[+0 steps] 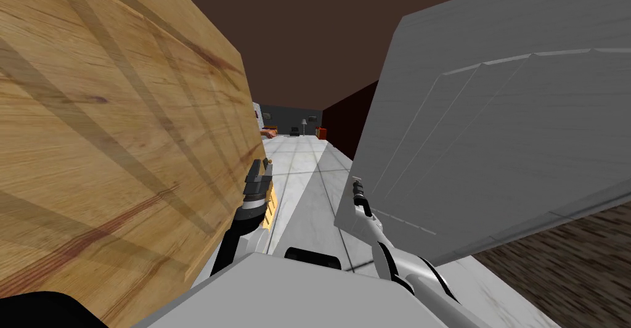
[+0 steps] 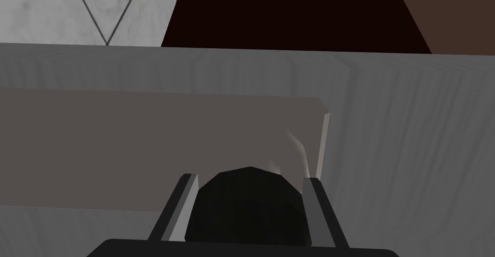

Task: Push the door open

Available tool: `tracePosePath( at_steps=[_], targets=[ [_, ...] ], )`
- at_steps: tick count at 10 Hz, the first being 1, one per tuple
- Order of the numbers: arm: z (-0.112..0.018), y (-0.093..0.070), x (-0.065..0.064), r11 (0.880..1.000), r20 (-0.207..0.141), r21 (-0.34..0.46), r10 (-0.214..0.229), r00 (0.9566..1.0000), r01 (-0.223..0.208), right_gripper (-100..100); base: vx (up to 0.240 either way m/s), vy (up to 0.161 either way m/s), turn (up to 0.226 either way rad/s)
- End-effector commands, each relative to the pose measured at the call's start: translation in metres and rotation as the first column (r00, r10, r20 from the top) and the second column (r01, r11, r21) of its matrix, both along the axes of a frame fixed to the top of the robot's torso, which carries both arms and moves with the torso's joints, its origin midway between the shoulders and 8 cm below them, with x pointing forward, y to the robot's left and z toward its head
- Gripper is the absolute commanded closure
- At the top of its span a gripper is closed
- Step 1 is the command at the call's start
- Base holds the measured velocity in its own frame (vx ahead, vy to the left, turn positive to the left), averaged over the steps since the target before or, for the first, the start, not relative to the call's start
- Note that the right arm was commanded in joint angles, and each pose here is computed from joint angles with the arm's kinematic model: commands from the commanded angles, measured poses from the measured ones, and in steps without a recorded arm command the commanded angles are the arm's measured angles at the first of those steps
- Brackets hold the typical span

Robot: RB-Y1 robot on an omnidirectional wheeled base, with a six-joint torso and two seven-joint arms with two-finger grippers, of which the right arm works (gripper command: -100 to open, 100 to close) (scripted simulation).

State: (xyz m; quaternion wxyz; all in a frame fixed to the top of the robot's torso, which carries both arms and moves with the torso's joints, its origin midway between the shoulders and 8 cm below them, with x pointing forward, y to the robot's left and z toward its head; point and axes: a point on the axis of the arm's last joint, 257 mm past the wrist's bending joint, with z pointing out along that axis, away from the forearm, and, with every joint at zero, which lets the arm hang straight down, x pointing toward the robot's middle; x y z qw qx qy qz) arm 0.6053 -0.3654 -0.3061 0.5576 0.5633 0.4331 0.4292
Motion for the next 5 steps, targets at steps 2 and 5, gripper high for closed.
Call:
tracePosePath(
  at_steps=[2,5],
  targets=[
    [0.006,-0.027,0.0,0.999,0.006,-0.006,-0.041,0.9991,0.041,100,0.147,0.06,-0.048],
    [0.007,-0.038,-0.003,0.998,0.006,-0.006,-0.061,0.9981,0.061,100,0.136,0.061,-0.042]
  ],
)
